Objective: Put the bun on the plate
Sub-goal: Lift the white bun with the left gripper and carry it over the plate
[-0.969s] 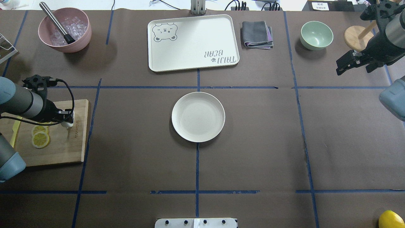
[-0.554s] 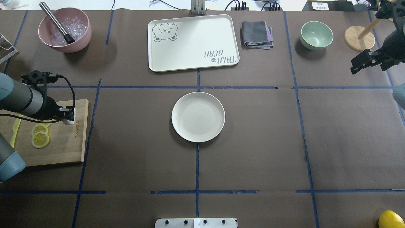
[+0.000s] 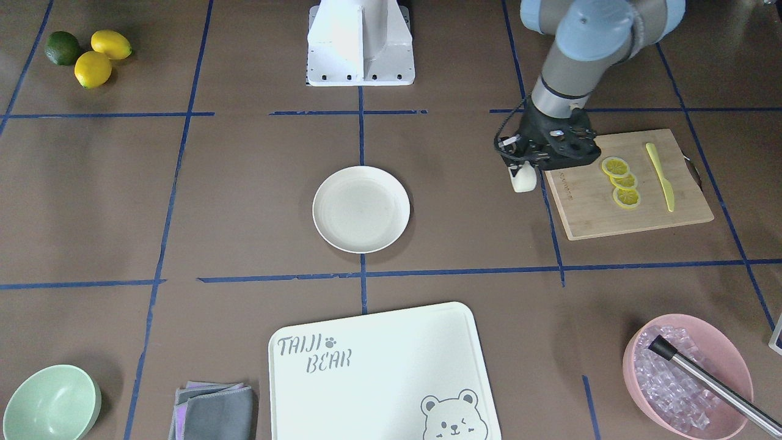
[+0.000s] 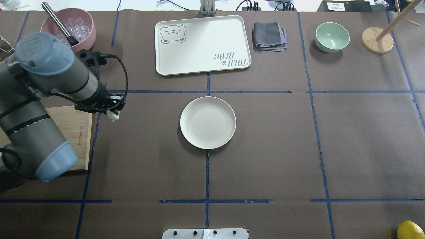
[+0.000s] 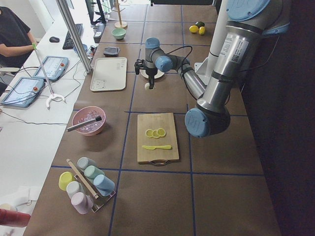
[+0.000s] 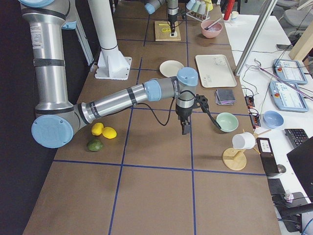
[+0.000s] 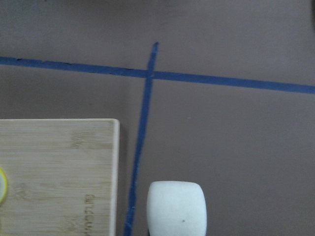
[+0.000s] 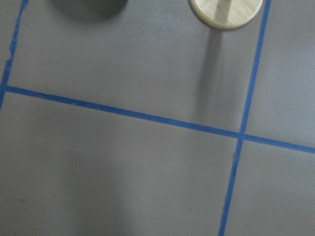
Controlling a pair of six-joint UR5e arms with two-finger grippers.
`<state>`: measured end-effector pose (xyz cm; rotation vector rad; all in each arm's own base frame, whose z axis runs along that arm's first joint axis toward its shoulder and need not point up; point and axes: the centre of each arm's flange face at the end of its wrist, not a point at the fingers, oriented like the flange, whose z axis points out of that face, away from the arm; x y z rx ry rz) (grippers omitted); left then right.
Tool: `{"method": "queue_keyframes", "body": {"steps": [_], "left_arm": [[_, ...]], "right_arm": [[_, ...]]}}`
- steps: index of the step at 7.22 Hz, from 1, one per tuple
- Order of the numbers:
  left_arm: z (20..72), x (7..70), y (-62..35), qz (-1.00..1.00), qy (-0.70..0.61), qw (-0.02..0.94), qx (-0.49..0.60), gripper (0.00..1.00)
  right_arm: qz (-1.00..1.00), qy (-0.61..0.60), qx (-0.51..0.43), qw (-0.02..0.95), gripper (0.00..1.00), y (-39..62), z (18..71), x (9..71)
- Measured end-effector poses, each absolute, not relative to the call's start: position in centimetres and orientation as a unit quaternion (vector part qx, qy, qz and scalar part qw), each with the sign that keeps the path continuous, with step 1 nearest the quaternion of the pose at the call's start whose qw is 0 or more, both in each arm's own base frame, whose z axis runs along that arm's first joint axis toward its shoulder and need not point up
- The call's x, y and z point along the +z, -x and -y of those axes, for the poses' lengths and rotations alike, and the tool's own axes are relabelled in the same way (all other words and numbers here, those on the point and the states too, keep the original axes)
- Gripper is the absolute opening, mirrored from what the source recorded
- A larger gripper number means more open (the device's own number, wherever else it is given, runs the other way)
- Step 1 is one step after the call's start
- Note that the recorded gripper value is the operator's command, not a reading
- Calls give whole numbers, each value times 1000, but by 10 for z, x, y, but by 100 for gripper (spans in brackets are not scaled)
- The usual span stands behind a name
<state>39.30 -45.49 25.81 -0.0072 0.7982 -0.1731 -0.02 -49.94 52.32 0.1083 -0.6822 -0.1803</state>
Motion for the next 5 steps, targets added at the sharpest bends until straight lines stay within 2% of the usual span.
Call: {"method": "queue_keyframes", "body": {"steps": [3, 5], "left_arm": [[463, 148, -536, -387, 8, 915, -109, 30], [456, 125, -596, -389, 0, 915, -111, 30]], "right_arm": [[365, -40, -93, 926, 100, -84, 479, 625], [366, -48, -89, 925, 100, -94, 472, 661]]}}
